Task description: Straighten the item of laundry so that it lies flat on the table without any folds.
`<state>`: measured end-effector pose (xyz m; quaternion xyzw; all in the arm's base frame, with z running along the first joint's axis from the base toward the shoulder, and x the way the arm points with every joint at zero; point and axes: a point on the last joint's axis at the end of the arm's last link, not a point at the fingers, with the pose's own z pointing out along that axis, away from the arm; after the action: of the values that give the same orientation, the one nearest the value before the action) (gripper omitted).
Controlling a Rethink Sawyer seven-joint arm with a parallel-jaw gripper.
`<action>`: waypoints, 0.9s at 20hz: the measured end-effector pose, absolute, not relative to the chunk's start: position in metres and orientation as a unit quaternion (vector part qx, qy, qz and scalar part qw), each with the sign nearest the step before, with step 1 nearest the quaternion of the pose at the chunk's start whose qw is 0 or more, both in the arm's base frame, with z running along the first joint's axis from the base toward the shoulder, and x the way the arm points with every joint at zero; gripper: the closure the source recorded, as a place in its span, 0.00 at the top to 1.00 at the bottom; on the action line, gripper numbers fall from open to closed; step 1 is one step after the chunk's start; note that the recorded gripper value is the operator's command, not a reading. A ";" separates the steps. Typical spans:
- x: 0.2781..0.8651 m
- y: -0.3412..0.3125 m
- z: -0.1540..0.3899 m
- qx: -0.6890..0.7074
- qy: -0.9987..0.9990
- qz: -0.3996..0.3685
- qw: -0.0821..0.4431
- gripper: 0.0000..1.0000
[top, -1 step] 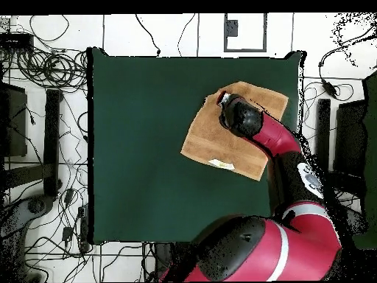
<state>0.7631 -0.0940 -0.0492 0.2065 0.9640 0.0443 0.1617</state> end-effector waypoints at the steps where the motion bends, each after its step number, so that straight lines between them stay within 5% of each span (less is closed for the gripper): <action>1: 0.762 -0.091 -0.049 0.201 0.965 0.039 0.161 0.00; 18: 0.751 -0.070 -0.047 0.166 0.976 0.006 0.140 0.00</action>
<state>0.7511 -0.0697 -0.0467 0.1656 0.9762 0.0062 0.1396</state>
